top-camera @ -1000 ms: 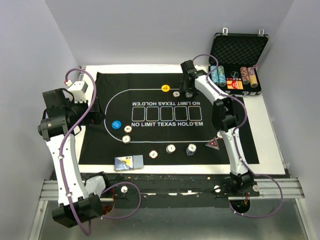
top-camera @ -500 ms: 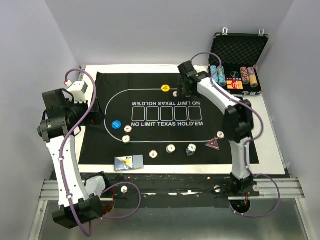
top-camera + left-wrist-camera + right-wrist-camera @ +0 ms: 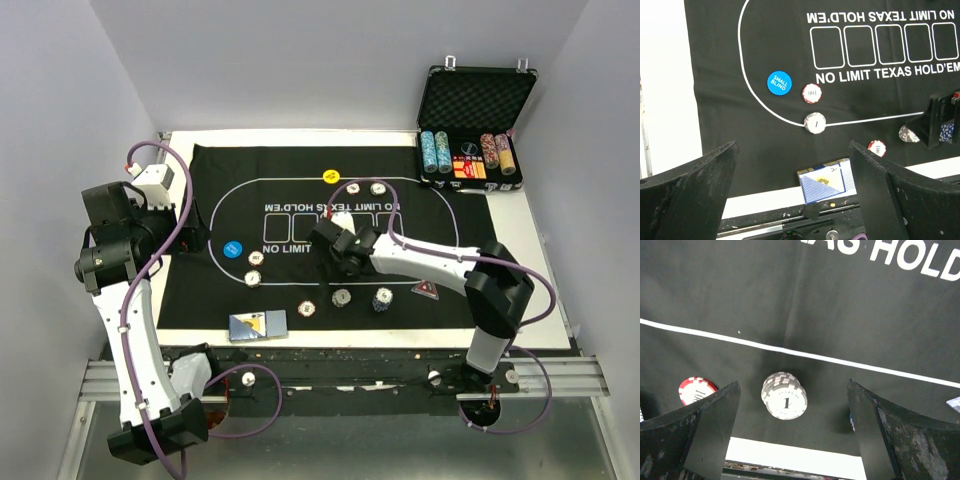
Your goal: Distribute texas hold em gaming equipment
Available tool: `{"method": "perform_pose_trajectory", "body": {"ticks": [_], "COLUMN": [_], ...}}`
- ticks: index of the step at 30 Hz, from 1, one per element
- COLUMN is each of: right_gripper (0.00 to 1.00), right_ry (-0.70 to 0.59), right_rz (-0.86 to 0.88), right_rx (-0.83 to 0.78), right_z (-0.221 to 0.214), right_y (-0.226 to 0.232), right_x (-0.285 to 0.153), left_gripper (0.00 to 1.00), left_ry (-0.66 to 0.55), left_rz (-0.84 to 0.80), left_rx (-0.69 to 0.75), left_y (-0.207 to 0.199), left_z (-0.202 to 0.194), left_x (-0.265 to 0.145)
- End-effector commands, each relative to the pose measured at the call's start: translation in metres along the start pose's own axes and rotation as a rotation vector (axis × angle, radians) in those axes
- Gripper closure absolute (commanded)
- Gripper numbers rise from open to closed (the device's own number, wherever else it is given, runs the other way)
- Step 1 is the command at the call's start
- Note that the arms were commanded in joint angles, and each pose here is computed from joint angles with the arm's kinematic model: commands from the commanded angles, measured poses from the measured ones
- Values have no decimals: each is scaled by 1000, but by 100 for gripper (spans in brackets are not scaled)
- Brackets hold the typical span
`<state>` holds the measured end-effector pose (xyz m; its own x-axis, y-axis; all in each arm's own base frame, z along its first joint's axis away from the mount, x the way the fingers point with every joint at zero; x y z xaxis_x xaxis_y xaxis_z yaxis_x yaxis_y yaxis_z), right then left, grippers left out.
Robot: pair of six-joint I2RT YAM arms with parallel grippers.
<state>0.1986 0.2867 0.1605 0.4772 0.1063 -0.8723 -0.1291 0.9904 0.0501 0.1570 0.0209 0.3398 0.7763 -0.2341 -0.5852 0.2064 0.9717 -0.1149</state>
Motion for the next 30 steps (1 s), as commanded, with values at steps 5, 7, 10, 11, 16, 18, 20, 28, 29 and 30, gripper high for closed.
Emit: {"method": "perform_pose_trajectory", "body": {"ticks": [5, 7, 10, 11, 16, 18, 20, 28, 29, 30], "right_gripper": [4, 4, 4, 5, 8, 10, 12, 23, 25, 27], "right_ry": [41, 64, 82, 86, 101, 104, 111, 123, 123, 121], "right_rz": [-1, 25, 13, 9, 32, 34, 22, -13, -17, -18], "right_rx": [24, 24, 16, 16, 10, 8, 7, 1, -2, 3], "right_z": [-33, -38, -46, -48, -50, -52, -53, -60, -61, -61], "right_y": [4, 7, 9, 10, 16, 18, 18, 11, 10, 9], "right_x": [4, 9, 17, 20, 28, 30, 34, 37, 36, 36], "left_gripper": [1, 1, 1, 1, 1, 1, 1, 1, 1, 1], "left_ry": [-19, -16, -19, -18, -15, -17, -15, -15, -13, -11], "left_rz": [-9, -10, -8, -9, -4, 0, 1, -1, -2, -3], "left_rx": [-10, -14, -13, -14, -10, -7, -9, -8, -10, -9], "left_y": [-5, -6, -5, -6, -5, -4, -4, -3, -4, -4], "left_z": [-1, -1, 0, 0, 0, 1, 1, 0, 0, -1], "left_x": [-8, -8, -9, -8, -8, -8, -8, -6, -6, -6]}}
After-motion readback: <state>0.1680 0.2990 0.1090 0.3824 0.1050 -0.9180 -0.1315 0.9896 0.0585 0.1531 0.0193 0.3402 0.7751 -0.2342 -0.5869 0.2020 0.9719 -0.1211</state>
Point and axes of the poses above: each gripper's point midway between its finger pads, its own x axis out along the fingers, its own y axis along the line the jaws close on, z = x × y, the point moved 10 cm from there along -x, back along the fingers, and after that the axes turned 7 degrees about x, right-handed, at the moved point
